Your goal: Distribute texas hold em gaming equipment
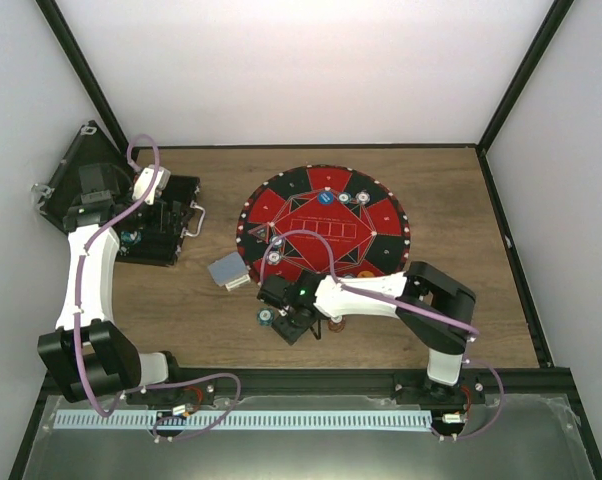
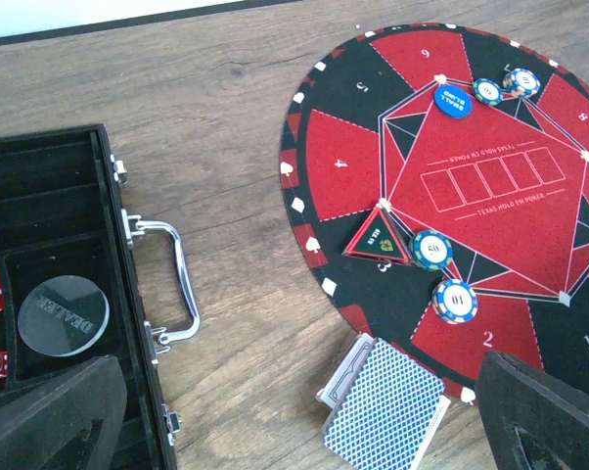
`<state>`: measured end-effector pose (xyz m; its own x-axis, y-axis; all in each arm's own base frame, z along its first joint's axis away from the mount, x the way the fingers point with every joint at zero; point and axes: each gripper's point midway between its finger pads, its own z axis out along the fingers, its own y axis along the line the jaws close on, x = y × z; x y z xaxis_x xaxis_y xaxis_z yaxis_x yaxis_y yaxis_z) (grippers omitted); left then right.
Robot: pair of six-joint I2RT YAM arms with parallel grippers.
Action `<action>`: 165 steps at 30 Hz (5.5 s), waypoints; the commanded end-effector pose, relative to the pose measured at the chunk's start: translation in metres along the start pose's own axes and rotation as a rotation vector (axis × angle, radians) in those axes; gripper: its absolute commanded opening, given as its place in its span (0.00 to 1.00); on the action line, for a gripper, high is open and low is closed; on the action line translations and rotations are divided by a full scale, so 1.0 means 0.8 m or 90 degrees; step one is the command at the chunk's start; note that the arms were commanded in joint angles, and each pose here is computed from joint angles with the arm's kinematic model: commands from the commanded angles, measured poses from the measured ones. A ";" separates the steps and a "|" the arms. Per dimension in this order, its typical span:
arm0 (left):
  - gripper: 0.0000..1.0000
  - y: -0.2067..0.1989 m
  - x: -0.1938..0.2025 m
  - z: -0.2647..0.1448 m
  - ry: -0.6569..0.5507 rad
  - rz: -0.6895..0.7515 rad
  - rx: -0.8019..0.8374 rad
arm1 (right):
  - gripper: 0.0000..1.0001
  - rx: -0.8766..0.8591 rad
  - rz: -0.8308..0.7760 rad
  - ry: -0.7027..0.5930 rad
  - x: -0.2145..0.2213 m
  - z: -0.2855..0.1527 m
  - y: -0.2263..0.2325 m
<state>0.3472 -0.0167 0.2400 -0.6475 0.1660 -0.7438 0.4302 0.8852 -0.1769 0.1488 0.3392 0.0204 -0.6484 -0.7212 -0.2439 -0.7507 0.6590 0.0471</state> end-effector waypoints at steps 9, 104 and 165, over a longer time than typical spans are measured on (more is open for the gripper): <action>1.00 -0.003 0.000 -0.004 -0.009 0.000 0.005 | 0.57 0.025 -0.013 -0.011 -0.019 -0.003 -0.005; 1.00 -0.007 0.001 -0.002 -0.011 0.004 0.019 | 0.10 0.224 0.448 -0.042 0.016 -0.024 -0.348; 1.00 -0.005 -0.004 -0.002 -0.014 0.000 0.018 | 0.63 0.103 0.269 0.011 0.077 -0.075 -0.092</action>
<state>0.3437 -0.0210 0.2322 -0.6575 0.1569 -0.7369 0.4391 0.8746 -0.2056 0.1565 0.2284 0.0555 -0.8994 -0.3906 -0.1962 -0.3915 0.9195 -0.0358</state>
